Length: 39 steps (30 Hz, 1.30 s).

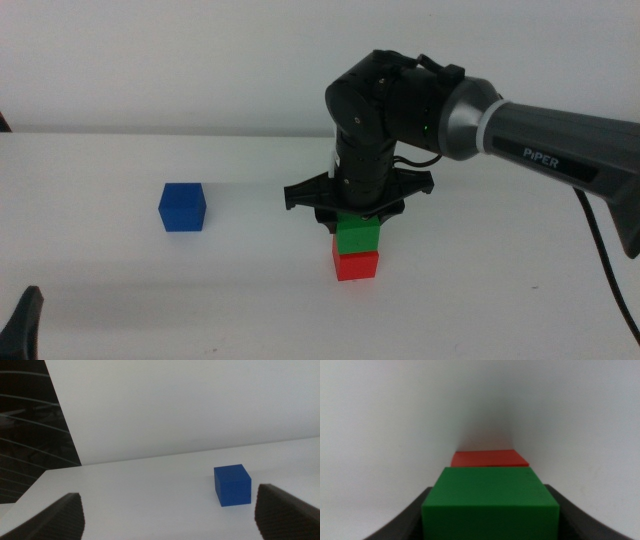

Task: Stack red cubes first, then green, then blue cubes in a specific spot.

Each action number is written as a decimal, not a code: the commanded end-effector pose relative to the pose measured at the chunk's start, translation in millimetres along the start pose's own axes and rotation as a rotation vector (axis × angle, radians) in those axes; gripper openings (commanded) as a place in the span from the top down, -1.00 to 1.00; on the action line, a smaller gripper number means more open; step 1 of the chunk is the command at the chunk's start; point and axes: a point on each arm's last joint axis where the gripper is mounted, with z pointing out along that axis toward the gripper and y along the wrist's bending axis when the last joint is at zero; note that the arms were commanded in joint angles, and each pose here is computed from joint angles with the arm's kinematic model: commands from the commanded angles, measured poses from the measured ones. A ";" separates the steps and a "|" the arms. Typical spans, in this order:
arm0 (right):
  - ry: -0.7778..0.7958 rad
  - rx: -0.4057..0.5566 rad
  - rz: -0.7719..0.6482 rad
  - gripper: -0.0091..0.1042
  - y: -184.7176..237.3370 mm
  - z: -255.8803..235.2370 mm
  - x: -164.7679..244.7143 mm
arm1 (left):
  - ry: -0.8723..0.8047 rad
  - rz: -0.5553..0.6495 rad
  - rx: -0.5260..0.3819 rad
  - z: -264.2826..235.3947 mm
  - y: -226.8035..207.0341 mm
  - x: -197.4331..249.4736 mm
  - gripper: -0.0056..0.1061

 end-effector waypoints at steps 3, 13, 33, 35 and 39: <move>-0.004 -0.001 0.000 0.43 -3.4 0.3 -2.3 | -0.017 -0.003 0.002 -0.5 -1.2 10.3 -0.73; 0.023 0.027 -0.007 0.43 -3.5 9.3 -0.7 | -0.017 -0.003 0.002 -0.5 -1.2 10.3 -0.73; -0.135 -0.080 -0.105 -0.77 -19.5 -74.2 -0.4 | -0.017 -0.003 0.002 -0.5 -1.2 10.3 -0.73; -0.192 -0.115 -0.183 -0.77 -36.7 -115.8 9.2 | -0.017 -0.003 0.002 -0.5 -1.2 10.3 -0.73; -0.292 -0.194 -0.365 -0.77 -80.8 -164.1 51.0 | -0.017 -0.003 0.002 -0.5 -1.2 10.3 -0.73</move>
